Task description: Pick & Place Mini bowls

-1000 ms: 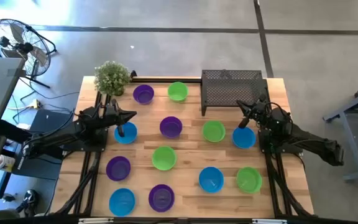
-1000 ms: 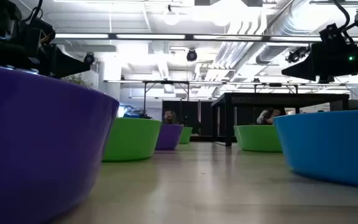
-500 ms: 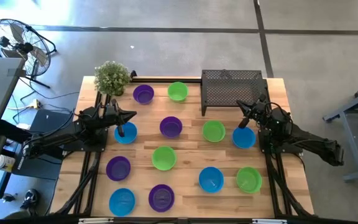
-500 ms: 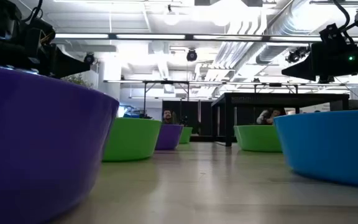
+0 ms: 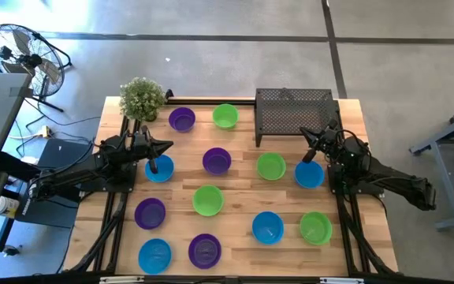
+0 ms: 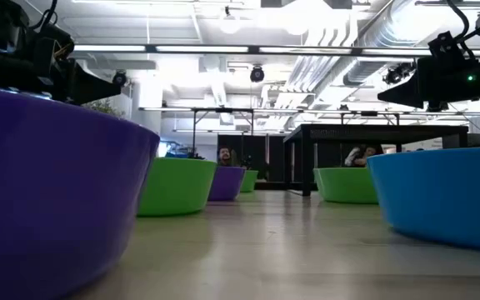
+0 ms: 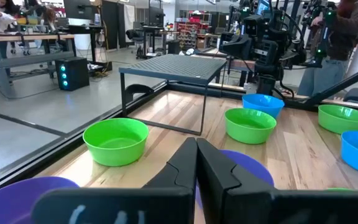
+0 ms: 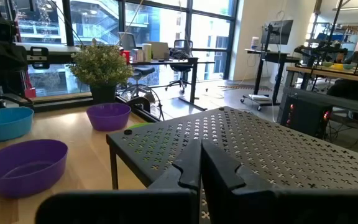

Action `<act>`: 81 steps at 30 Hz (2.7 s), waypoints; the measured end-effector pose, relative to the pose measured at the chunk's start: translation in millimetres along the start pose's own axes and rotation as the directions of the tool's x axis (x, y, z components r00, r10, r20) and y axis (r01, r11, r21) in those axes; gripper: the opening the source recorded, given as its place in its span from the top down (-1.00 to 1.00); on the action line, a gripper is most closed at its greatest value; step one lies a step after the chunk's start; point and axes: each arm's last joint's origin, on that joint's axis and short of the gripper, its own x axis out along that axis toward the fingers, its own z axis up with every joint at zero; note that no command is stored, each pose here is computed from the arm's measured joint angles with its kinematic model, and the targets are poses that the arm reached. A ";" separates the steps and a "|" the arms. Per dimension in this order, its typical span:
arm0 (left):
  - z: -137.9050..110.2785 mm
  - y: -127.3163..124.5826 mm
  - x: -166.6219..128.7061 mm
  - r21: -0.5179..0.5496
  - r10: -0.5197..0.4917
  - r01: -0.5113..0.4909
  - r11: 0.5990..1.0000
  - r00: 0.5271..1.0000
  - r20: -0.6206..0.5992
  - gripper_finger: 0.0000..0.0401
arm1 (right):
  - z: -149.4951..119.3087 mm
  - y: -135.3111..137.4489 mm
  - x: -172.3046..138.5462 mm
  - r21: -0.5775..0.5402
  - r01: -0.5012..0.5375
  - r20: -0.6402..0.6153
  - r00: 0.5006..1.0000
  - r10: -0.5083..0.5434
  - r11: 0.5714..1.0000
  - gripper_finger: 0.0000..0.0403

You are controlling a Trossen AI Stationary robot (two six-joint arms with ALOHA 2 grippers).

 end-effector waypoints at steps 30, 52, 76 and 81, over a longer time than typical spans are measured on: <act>-0.1 0.0 0.0 0.000 0.000 0.000 1.000 1.000 0.000 1.00 | 0.0 0.0 0.0 0.000 0.000 0.000 1.000 0.000 1.000 1.00; -0.5 -1.4 0.7 -0.058 -0.049 0.048 0.997 0.999 -0.009 1.00 | 0.0 0.0 0.0 0.000 0.000 0.000 1.000 0.000 1.000 1.00; -1.2 -1.5 0.7 -0.063 -0.055 0.053 0.997 0.998 -0.018 1.00 | 51.4 4.1 -5.7 0.103 -0.286 0.318 0.917 0.241 0.953 1.00; -1.3 -1.5 0.7 -0.064 -0.053 0.052 0.997 0.998 -0.019 1.00 | 66.4 8.2 -0.1 0.056 -0.315 0.242 0.925 0.293 0.948 1.00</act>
